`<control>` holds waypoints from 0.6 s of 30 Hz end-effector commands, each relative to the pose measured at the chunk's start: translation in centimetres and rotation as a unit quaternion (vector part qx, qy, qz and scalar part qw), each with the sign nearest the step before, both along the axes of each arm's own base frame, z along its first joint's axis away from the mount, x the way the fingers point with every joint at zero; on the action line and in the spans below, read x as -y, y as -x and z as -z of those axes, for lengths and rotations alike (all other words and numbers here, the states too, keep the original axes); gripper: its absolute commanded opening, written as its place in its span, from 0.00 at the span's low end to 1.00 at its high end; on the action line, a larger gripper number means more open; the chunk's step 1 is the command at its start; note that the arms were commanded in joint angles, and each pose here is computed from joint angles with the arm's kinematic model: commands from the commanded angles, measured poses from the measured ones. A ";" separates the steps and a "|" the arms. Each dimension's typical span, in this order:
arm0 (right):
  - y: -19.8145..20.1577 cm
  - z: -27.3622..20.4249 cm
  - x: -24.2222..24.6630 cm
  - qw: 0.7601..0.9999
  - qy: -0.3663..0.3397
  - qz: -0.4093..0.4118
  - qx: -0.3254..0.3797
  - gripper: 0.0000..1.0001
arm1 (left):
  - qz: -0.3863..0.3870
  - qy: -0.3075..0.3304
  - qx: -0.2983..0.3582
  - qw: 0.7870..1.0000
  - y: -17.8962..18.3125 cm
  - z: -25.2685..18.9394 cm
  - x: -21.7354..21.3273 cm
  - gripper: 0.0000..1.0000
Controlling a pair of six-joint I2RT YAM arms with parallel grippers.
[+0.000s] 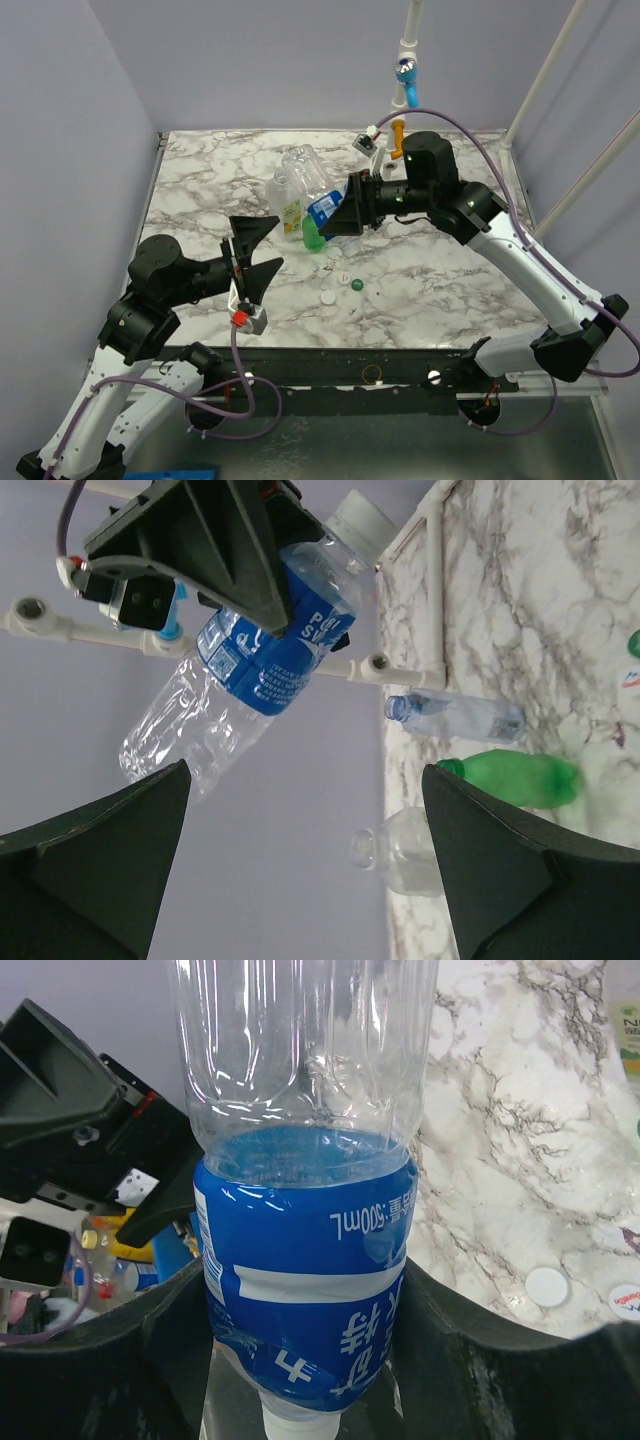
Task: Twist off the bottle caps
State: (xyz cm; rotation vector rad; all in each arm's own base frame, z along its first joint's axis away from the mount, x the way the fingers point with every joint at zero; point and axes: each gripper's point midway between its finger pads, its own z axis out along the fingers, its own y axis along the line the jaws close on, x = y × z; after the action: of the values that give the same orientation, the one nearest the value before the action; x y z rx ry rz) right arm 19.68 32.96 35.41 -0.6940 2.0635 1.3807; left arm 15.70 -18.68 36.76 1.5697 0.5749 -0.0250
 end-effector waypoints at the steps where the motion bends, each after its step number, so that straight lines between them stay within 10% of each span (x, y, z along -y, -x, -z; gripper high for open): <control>1: 1.4 -0.1 -0.6 0.998 0.015 -0.053 -0.017 0.32 | 0.014 -0.013 0.175 0.984 -0.9 -2.3 0.6 0.99; 18: 5.7 2.5 -4.9 0.989 0.069 -0.124 -0.034 0.31 | -0.026 -0.090 0.221 0.971 -6.0 -0.3 1.8 0.99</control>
State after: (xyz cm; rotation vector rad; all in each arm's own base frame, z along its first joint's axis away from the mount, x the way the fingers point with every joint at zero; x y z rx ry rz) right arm 14.25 38.09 32.48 -0.9814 2.2086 1.4480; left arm 21.31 -20.62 35.63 1.6832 0.2933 0.3422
